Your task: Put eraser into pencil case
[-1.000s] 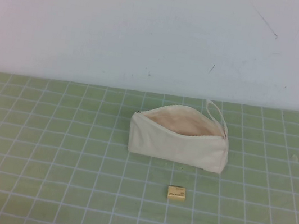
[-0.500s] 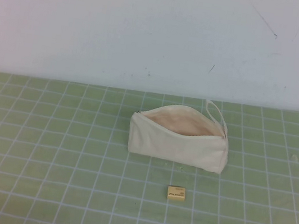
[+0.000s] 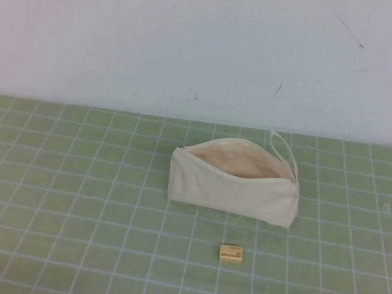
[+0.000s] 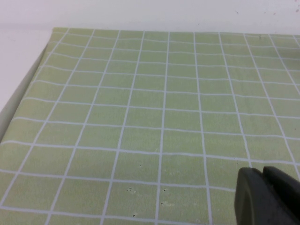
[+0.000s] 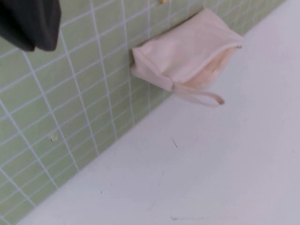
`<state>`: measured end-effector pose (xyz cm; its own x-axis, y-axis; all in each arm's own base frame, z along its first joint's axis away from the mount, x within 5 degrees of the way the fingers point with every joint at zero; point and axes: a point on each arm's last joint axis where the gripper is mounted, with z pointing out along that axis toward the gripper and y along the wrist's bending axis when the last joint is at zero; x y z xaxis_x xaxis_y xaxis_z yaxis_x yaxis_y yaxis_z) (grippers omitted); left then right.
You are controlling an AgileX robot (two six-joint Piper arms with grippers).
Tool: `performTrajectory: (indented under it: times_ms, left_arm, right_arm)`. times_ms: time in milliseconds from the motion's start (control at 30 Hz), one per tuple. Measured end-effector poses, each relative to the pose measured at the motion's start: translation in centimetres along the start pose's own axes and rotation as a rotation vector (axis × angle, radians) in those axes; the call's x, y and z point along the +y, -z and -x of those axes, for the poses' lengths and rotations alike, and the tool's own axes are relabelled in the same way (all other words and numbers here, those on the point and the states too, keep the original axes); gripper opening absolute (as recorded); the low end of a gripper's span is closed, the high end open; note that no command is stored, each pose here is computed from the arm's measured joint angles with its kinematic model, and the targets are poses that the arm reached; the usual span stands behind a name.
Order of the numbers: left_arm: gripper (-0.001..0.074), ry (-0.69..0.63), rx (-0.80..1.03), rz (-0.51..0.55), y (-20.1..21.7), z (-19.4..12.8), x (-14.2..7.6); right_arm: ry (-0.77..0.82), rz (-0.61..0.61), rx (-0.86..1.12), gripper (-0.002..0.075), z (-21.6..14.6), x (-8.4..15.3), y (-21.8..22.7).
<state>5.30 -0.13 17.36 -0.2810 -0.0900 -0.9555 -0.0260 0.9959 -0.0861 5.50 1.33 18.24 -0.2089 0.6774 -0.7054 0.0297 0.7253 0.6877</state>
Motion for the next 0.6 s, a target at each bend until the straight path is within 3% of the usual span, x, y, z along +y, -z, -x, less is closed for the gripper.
performTrajectory:
  times_ms: [233, 333, 500, 600]
  left_arm:
    - [-0.0002, 0.000, 0.000, 0.000, 0.0, 0.0, 0.0]
    - [-0.0002, 0.000, 0.000, 0.000, 0.0, 0.0, 0.0]
    - [-0.0002, 0.001, 0.000, 0.000, 0.0, 0.0, 0.0]
    - [-0.0002, 0.001, 0.000, 0.000, 0.0, 0.0, 0.0]
  right_arm:
    - [-0.085, 0.037, -0.027, -0.0001, 0.3, 0.3, 0.0]
    - [-0.041, 0.043, -0.035, -0.0001, 0.3, 0.4, 0.0]
    - [0.299, 0.097, -0.111, -0.0001, 3.2, 3.4, 1.1]
    - [0.570, 0.105, 0.012, -0.0001, 4.7, 5.8, 1.1]
